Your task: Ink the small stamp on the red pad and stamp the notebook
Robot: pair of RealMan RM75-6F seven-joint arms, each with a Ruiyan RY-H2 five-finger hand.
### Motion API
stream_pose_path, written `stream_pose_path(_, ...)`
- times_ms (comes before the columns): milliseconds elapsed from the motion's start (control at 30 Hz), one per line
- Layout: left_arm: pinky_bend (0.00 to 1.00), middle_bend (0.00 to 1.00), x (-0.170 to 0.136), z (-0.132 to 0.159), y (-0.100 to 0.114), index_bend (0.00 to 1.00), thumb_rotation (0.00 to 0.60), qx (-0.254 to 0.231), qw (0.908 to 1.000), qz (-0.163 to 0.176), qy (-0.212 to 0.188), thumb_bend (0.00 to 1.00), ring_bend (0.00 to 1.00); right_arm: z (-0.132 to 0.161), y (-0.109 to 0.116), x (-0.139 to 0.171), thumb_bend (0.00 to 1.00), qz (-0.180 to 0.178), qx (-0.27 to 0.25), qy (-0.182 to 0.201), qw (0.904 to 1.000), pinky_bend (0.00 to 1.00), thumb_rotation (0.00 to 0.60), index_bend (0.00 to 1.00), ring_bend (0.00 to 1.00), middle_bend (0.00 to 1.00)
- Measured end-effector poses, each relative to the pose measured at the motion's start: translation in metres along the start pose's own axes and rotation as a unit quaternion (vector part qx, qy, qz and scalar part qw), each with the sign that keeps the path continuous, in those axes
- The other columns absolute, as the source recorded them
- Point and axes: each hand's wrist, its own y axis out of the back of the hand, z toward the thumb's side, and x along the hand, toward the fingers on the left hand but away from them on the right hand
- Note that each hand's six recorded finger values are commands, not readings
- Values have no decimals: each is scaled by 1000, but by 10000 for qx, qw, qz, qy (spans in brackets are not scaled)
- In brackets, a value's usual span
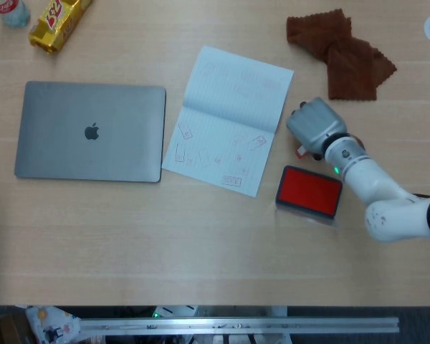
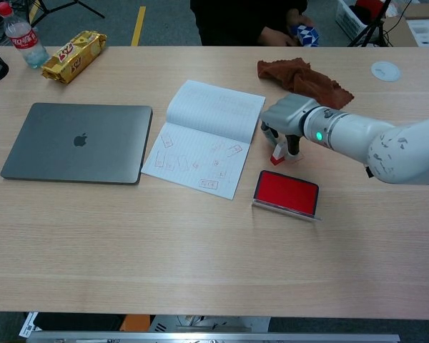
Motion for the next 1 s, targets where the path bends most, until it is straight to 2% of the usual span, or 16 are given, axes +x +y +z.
stream_pose_path(333,113,2,4,0,5,153,600,-63,9999,118,-1,269,76,-16,14,22,182,-209,-240,-41,9995,337,600,364,242,335)
stream_pose_path(533,112,12,12,3,7,153,600,-115,9992,386,-60,269,76,-55,30,58,236,-602,-653,-375,9953,337,600,362,242,332)
stream_pose_path(700,113,14,19,8,7,153,600,-176,9980,589,-146,269,76,-97,30,92,295,-1105,-1101,-934,9833,338,600,362,242,334)
stream_pose_path(1000,113,29,31,21,11,153,600,-274,9946,912,-412,269,76,-152,3,151,303,-1696,-1505,-1888,9555,338,600,362,242,342)
